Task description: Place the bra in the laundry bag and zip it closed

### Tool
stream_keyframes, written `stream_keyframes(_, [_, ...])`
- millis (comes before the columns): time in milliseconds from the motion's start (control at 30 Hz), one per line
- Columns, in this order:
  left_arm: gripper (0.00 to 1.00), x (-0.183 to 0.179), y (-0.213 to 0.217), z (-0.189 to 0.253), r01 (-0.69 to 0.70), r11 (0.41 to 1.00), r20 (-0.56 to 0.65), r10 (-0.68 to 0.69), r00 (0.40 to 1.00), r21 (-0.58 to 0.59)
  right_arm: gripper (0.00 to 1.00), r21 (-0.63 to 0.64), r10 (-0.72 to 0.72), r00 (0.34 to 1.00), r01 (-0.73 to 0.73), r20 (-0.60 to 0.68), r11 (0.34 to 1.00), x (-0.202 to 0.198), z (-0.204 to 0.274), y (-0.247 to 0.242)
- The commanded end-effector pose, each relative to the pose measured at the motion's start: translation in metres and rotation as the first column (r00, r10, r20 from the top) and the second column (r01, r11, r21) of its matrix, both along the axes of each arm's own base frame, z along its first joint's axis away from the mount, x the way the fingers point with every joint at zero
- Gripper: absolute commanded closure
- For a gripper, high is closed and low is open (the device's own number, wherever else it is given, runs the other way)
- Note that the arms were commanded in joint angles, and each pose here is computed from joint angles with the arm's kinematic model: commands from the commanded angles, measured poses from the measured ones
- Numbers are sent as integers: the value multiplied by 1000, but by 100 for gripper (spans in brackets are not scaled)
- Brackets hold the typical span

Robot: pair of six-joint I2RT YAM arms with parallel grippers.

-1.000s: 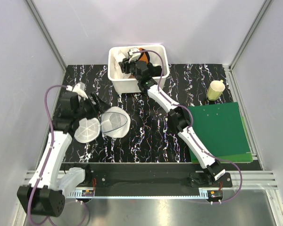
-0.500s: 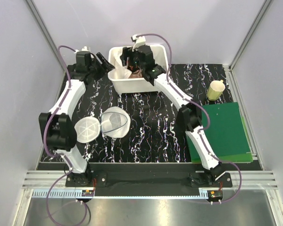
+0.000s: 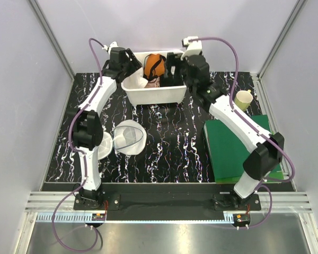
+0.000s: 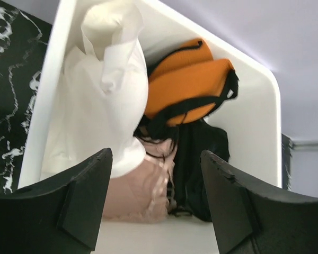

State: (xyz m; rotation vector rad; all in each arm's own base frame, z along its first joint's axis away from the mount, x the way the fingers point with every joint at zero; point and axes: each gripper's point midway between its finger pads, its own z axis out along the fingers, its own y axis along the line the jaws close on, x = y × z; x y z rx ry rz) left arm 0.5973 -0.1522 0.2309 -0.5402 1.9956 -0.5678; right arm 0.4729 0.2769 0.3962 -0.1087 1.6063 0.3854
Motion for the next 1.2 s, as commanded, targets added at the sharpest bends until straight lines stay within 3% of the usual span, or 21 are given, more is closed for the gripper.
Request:
stream_keyframes(0, [27,22,26,11,-169,979,74,161,984,117,10,9,-71,997,71,-23,997,-21,-19,-30])
stream_keyframes(100, [27,27,29,6,-226,964,83,217,973,137,10,13,-97,995,97,-4,995,-29,-19,-45])
stream_keyframes(533, [30,72,6,-32,-227,960,124,208,970,163,10,82,-88,996,88,2,993,-59,-19,-68])
stream_keyframes(600, [43,79,3,-15,-218,962,176,189,966,164,10,87,-74,997,75,-4,993,-64,-22,-68])
stream_keyframes(667, [65,83,1,1,-217,962,224,177,958,168,9,88,-70,997,71,-14,994,-69,-25,-70])
stream_keyframes(700, [71,82,0,8,-211,960,241,164,957,184,10,89,-62,998,64,-19,994,-72,-27,-70])
stream_keyframes(767, [84,76,0,36,-208,960,281,150,948,189,10,96,-53,998,56,-31,994,-79,-29,-72])
stream_keyframes(867, [92,55,1,82,-194,957,336,114,935,214,10,121,-26,998,33,-61,992,-89,-35,-71])
stream_keyframes(1000, [96,9,-4,145,-153,947,402,27,915,283,8,115,29,982,-7,-188,993,-106,-69,-66])
stream_keyframes(1133, [98,-65,-6,220,-102,940,478,-71,875,325,0,149,86,942,-39,-326,988,-129,-101,-62])
stream_keyframes(1167, [98,-78,-11,211,-58,937,449,-109,887,343,0,171,120,928,-62,-353,983,-137,-108,-58])
